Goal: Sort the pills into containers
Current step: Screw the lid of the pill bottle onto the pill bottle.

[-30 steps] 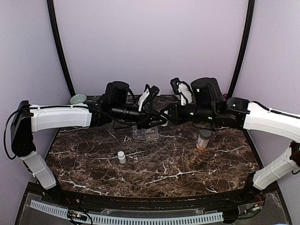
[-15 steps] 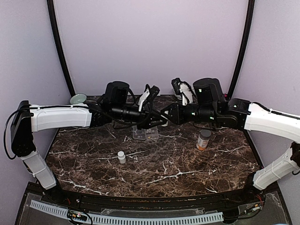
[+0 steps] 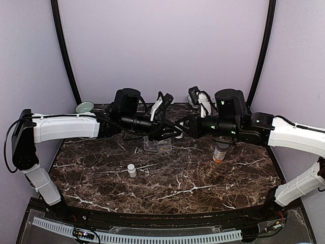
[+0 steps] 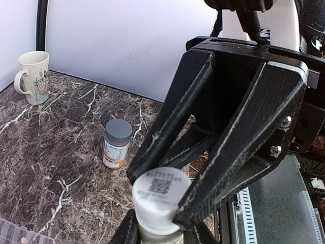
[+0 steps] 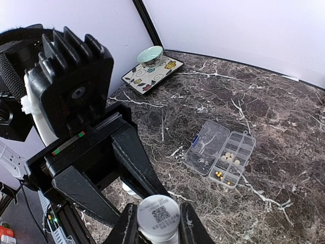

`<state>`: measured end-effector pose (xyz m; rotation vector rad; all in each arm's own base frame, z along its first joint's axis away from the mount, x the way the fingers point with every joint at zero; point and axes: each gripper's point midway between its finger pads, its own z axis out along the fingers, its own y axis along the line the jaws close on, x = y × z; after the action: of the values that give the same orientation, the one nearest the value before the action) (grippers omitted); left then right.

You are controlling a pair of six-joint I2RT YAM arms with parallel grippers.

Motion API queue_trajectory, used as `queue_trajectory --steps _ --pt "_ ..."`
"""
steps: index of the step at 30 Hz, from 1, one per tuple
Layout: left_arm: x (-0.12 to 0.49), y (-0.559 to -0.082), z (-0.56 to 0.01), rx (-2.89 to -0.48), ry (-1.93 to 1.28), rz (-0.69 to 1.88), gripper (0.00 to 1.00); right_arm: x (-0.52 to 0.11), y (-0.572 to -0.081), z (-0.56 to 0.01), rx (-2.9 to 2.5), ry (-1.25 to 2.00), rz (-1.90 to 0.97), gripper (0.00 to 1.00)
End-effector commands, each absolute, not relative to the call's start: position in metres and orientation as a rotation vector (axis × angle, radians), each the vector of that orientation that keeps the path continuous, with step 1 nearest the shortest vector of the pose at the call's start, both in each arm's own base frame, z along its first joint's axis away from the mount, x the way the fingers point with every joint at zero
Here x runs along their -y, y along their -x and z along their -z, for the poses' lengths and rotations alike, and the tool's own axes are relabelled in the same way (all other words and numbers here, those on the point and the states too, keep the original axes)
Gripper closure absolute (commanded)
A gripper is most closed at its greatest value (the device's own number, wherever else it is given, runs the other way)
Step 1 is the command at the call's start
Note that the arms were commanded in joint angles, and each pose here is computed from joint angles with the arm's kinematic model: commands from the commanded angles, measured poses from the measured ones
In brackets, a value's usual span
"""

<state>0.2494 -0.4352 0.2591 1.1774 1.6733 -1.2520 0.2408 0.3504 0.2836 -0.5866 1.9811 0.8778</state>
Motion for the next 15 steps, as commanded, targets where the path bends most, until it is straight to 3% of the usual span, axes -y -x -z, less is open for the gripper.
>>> queue_trajectory --steps 1,15 --pt "0.433 -0.252 -0.309 -1.531 -1.161 1.258 1.00 -0.351 -0.237 -0.263 -2.031 0.640 -0.857 0.77" --pt "0.435 -0.250 -0.307 -1.524 -1.208 1.248 1.00 -0.362 -0.240 -0.256 -2.066 0.675 -0.861 0.76"
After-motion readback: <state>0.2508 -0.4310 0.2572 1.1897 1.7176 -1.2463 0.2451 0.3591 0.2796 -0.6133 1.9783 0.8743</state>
